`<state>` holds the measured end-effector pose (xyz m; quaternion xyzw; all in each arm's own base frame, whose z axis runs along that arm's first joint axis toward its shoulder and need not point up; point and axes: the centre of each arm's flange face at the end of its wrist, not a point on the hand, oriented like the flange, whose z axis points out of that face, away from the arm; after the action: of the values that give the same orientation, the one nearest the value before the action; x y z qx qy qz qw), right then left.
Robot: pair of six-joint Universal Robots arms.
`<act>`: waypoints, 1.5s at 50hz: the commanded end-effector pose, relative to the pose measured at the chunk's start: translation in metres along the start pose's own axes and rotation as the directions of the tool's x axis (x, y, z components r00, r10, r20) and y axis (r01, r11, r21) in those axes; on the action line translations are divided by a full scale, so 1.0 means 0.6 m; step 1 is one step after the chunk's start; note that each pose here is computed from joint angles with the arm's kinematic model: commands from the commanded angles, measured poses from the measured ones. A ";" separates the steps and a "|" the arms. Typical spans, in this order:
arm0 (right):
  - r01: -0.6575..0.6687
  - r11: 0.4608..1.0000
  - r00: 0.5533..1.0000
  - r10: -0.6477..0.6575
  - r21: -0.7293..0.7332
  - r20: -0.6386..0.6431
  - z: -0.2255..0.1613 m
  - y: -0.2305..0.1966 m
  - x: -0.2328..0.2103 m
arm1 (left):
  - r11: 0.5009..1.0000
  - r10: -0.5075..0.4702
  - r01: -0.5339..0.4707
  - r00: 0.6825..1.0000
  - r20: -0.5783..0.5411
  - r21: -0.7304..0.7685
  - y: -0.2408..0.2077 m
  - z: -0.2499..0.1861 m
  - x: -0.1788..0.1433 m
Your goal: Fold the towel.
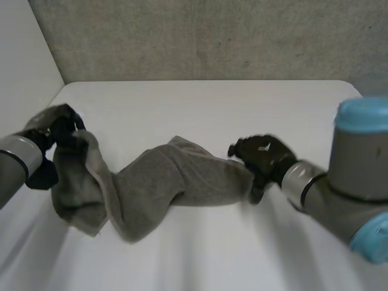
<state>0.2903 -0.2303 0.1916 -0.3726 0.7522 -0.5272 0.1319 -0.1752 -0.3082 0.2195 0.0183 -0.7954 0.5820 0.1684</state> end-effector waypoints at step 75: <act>0.040 0.996 0.978 -0.055 -0.081 -0.201 0.122 -0.106 0.144 | 0.999 -0.028 0.025 0.998 -0.049 -0.046 0.013 0.007 0.004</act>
<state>0.3103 -0.3793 0.2034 -0.3223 0.7690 -0.5520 -0.0007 -0.1835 -0.3084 0.2061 0.0068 -0.8093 0.5532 0.1975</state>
